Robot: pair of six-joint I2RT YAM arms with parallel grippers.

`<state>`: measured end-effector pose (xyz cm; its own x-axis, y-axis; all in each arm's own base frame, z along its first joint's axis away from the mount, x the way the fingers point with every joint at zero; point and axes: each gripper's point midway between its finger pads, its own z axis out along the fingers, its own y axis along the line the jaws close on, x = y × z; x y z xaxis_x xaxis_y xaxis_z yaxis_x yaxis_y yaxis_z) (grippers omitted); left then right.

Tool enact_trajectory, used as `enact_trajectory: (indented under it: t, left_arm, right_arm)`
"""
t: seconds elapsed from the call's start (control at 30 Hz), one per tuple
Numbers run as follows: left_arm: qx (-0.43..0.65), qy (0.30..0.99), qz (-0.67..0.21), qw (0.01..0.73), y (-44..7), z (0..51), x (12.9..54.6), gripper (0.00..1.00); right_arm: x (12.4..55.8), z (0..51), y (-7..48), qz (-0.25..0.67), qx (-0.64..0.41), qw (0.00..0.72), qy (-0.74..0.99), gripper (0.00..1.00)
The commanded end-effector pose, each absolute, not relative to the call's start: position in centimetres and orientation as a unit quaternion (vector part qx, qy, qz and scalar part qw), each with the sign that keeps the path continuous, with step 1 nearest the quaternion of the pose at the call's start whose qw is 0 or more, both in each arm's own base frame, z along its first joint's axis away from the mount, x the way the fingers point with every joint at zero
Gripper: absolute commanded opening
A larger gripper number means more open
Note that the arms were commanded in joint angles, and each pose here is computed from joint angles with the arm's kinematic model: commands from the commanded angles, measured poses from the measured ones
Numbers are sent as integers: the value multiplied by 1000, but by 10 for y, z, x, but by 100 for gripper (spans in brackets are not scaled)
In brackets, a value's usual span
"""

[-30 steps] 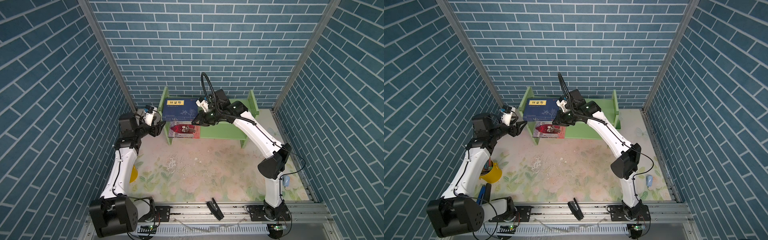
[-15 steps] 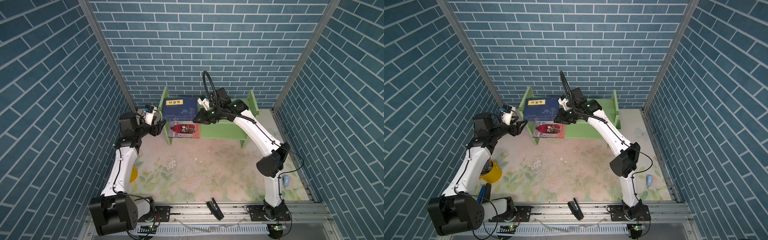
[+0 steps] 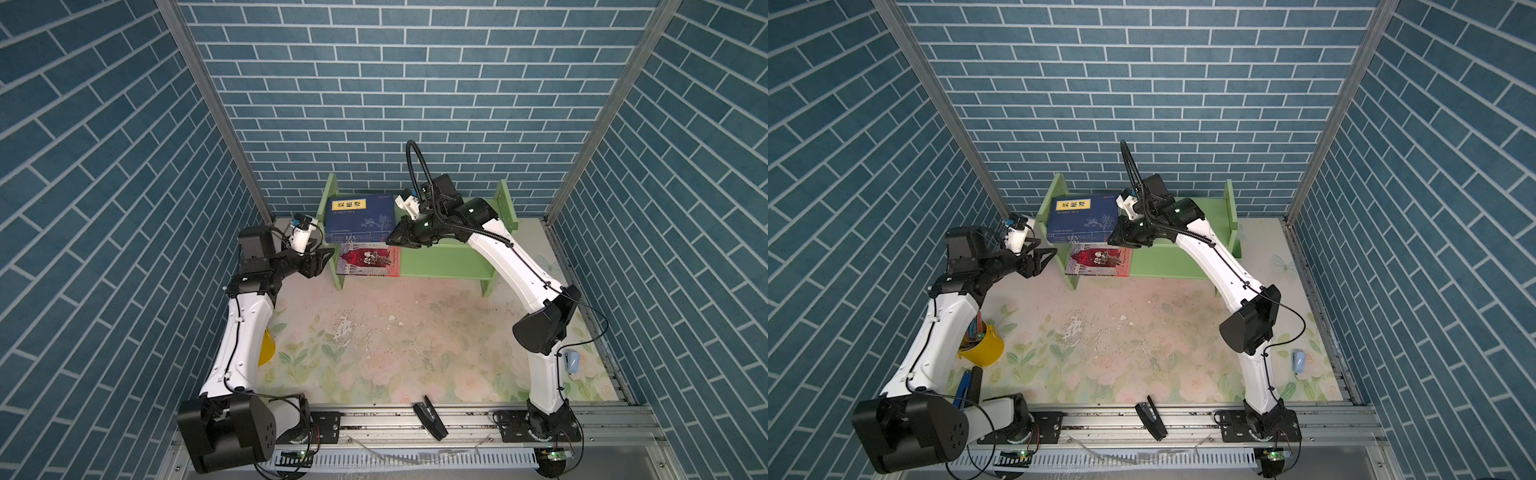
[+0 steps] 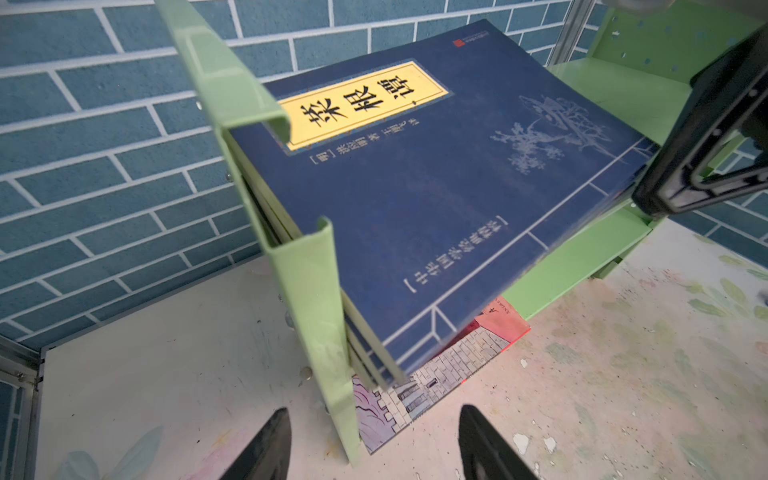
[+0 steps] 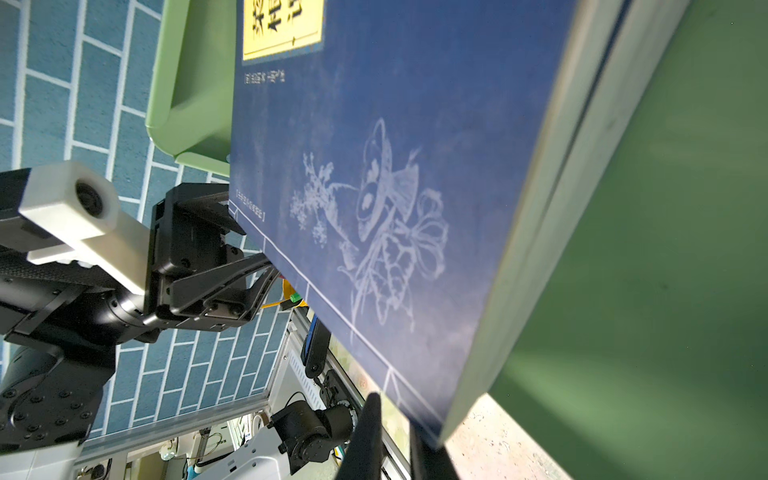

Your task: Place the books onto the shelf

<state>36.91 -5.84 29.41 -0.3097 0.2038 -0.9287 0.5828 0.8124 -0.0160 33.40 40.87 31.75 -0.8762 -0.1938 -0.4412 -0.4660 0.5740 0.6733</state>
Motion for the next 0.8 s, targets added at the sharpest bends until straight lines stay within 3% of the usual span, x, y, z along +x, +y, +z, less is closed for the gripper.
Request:
enact_trajectory:
  t: [0.0, 0.5, 0.77]
  left_arm:
    - [258, 779, -177, 543, -59, 315, 363, 65]
    - [225, 770, -163, 574, -49, 332, 380, 65]
    - [252, 796, -221, 504, -69, 313, 338, 65]
  right_arm:
    - [327, 324, 408, 424, -209, 163, 866, 16]
    - [316, 341, 390, 411, -209, 199, 865, 20]
    - [285, 357, 351, 416, -191, 287, 841, 20]
